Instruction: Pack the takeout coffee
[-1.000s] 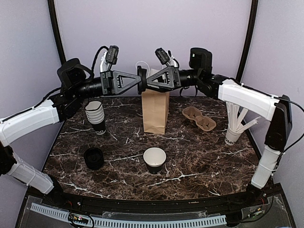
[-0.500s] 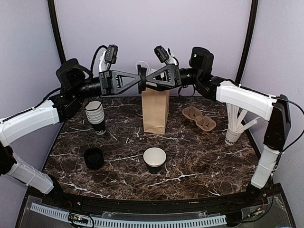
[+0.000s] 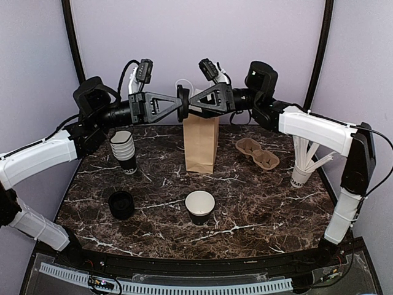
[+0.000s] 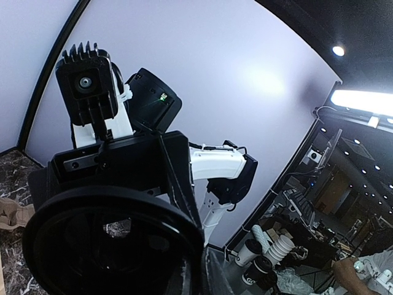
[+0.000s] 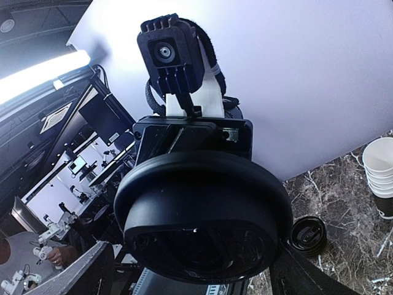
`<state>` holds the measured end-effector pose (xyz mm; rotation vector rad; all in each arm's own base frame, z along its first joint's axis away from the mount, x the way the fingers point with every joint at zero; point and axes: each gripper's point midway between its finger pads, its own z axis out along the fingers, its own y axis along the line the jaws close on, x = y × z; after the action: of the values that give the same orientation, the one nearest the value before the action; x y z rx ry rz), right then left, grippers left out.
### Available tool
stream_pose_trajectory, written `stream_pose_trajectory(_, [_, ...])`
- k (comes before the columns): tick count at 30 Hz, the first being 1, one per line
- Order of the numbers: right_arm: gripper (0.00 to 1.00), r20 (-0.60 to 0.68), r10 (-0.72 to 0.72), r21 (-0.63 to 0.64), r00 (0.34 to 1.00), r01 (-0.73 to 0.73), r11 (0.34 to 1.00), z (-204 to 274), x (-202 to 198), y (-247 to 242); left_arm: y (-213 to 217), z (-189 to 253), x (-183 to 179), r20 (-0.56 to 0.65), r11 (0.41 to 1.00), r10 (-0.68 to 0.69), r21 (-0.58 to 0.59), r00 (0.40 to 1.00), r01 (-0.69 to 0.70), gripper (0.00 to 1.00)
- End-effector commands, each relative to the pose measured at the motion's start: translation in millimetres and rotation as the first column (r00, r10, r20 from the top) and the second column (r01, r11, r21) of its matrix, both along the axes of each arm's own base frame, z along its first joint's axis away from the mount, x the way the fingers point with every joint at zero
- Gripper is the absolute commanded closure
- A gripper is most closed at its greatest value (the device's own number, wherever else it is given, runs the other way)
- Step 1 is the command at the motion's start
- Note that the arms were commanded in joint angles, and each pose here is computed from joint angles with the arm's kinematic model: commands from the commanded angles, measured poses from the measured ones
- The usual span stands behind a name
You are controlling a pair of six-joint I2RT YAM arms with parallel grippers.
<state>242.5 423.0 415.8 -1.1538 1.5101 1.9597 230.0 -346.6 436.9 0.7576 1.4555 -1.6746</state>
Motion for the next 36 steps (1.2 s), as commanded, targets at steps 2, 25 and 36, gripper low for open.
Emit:
stream_pose_trajectory(2, [0.14,0.042,0.003,0.026,0.999,-0.004,1.0,7.4,-6.3,2.5,1.4,-1.4,3.0,0.007,1.0,0.013,0.003,1.0,-0.013,0.92])
stream_pose_trajectory(25, [0.26,0.063,-0.095,-0.068,0.993,0.099,0.993,-14.8,12.7,10.4,-1.3,-15.1,13.0,-0.032,0.998,0.049,0.039,0.998,-0.048,0.67])
stream_pose_trajectory(36, [0.25,0.538,-0.158,-0.309,0.828,0.368,0.877,-71.2,21.4,-37.6,45.5,-68.9,9.1,-0.041,0.91,0.309,0.303,0.95,-0.283,0.45])
